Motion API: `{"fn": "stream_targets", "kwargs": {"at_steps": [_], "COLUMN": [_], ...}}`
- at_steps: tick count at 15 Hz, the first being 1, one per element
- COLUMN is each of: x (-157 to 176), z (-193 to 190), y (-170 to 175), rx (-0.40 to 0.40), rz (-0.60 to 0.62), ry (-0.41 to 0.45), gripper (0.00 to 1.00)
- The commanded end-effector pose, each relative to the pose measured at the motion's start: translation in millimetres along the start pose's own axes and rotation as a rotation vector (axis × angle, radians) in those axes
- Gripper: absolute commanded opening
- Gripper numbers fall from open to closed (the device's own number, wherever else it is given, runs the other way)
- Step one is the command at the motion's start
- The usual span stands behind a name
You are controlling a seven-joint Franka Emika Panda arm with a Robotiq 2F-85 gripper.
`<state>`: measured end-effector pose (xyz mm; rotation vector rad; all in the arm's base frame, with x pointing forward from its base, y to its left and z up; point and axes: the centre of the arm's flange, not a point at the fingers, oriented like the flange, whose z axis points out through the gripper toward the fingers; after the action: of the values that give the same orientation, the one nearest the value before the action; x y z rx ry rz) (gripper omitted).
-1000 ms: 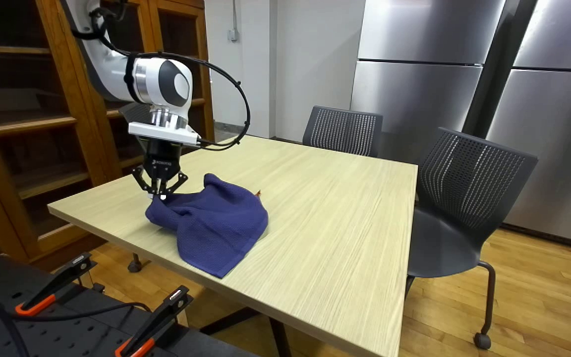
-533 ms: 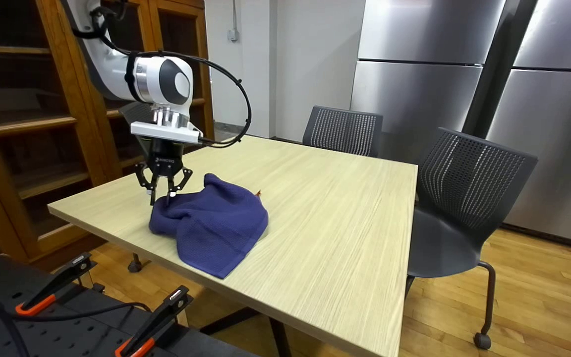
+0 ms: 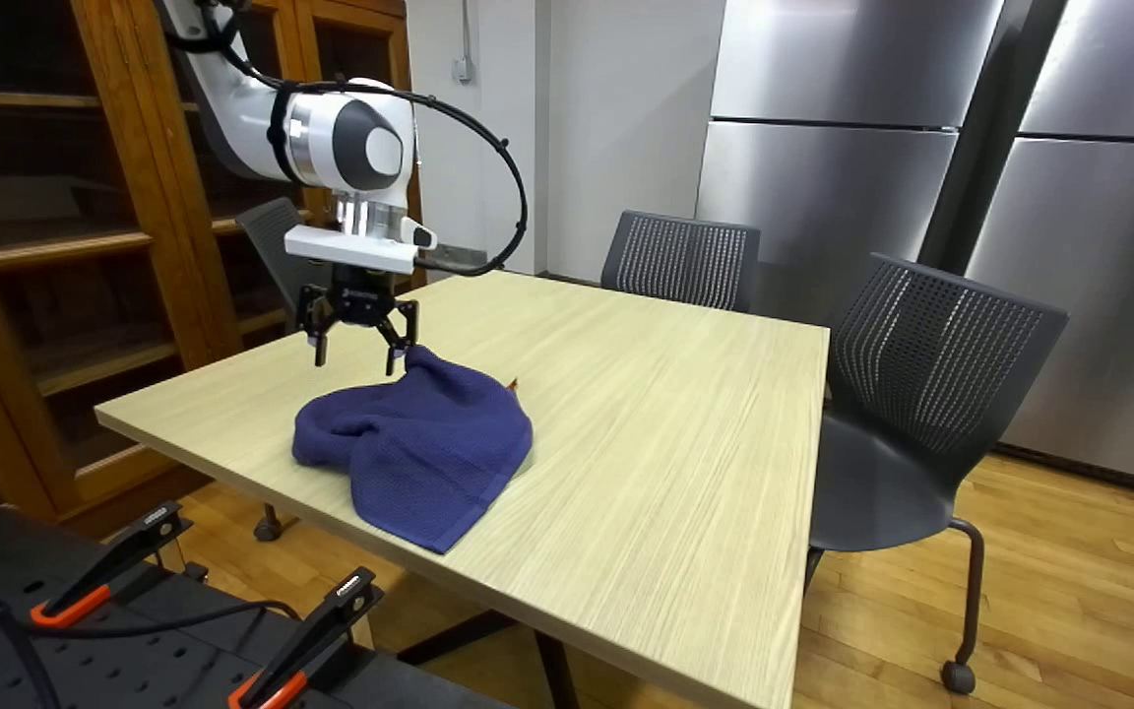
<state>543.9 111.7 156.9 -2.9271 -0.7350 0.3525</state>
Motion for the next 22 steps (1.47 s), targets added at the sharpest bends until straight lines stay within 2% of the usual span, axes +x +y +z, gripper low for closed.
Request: {"fn": "stream_targets", "kwargs": {"at_steps": [1,6,14,22], "x": [-28,-46,-66,-90], "z": [-25,-48,-76,-101], "y": [7,23,50,75], "rx": [-0.01,-0.037,-0.006,-0.04], "rz": [0.091,0.169,0.259,0.354], "ry": [0.065,0.149,0.251,0.375], "gripper": [1.0,1.0,1.0,1.0]}}
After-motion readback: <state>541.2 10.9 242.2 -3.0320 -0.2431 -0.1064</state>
